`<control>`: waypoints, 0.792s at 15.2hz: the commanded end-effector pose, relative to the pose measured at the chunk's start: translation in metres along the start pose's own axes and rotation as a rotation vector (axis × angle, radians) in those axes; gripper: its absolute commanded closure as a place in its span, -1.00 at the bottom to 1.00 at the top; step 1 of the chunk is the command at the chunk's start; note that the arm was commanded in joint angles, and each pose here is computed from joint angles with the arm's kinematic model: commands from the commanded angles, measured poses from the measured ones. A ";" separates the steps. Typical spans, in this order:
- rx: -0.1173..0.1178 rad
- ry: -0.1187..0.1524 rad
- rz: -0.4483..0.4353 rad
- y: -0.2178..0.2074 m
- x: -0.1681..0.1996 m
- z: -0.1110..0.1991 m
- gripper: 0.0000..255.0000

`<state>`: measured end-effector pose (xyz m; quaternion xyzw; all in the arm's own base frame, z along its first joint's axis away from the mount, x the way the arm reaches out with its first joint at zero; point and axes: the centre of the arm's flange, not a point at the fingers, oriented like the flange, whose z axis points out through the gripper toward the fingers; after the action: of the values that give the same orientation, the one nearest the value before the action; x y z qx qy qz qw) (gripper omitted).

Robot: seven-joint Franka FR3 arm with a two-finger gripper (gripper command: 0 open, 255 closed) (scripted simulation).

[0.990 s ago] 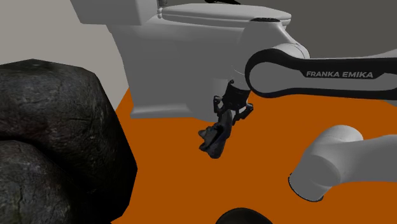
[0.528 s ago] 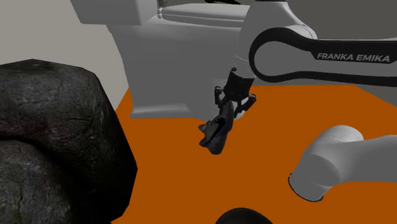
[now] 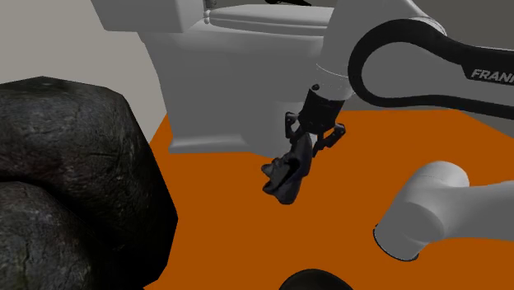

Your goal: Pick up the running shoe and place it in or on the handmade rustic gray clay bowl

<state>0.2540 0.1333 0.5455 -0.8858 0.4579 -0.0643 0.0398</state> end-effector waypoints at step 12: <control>0.000 0.000 0.001 0.057 -0.159 -0.039 1.00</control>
<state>0.1236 0.2249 0.5614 -0.8858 0.4579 -0.0645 0.0395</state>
